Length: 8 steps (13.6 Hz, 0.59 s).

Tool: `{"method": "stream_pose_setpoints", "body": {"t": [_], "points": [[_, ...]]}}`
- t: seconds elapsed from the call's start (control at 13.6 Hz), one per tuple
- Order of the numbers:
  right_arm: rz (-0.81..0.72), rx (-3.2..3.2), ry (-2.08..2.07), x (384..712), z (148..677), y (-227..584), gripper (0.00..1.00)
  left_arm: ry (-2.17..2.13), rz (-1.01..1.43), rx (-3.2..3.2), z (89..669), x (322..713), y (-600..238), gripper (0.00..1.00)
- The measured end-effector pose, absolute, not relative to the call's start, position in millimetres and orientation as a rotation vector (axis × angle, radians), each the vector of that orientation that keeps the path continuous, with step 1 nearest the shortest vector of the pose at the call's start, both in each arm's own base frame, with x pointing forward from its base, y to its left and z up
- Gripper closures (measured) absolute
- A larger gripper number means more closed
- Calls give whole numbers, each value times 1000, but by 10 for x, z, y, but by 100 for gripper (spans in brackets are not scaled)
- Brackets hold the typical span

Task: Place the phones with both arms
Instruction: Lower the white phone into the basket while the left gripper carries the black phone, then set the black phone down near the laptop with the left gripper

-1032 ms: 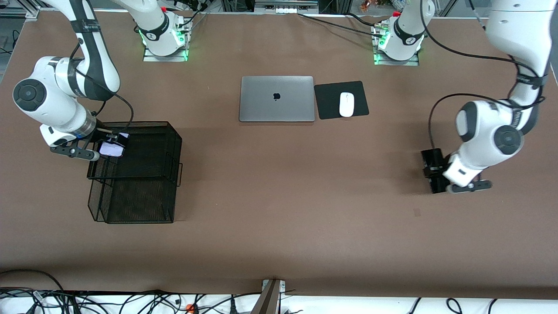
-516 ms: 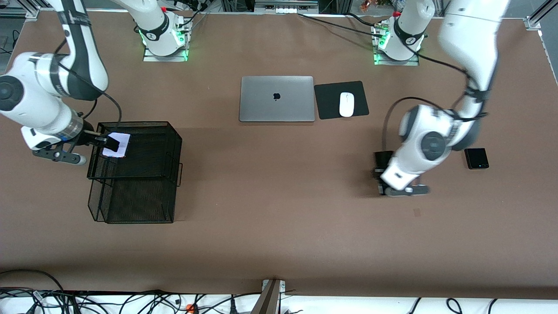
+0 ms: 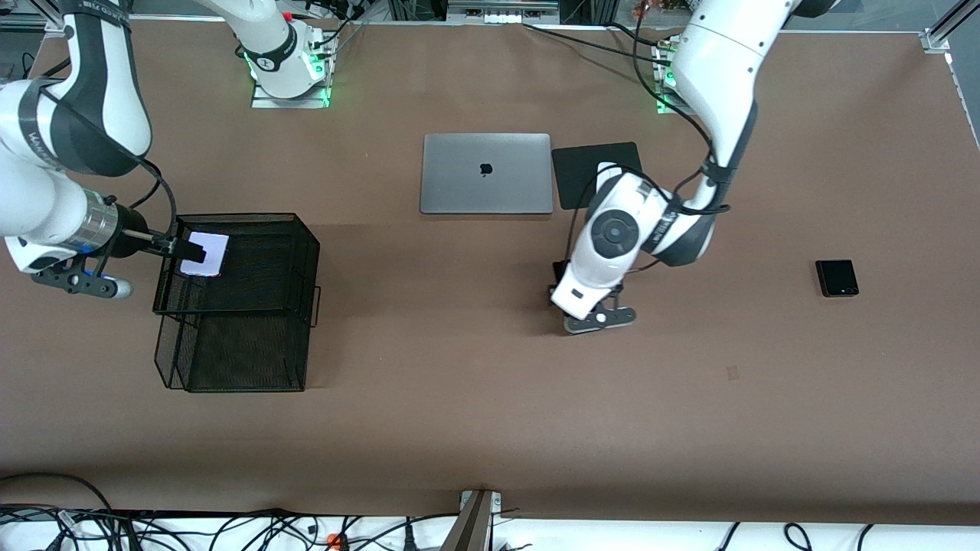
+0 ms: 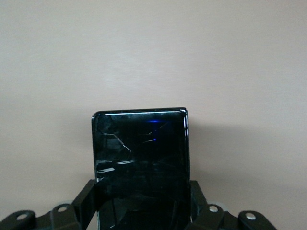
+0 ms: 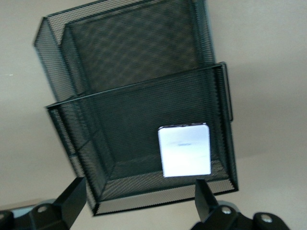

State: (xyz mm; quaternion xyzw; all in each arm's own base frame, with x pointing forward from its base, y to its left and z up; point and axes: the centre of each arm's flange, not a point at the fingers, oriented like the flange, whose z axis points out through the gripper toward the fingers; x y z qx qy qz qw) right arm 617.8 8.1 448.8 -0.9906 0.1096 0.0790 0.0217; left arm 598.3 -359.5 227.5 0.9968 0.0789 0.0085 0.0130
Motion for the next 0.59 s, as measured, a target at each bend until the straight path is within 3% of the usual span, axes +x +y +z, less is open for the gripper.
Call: {"method": "stream_pose_setpoints", "body": {"t": [0.29, 0.59], "points": [[257, -2988, 332, 6406, 4671, 304, 0, 150, 93, 3056, 2418, 5905, -4263, 20], [247, -2990, 326, 6477, 4677, 345, 0, 7, 94, 3051, 2202, 5631, -4871, 20]]}}
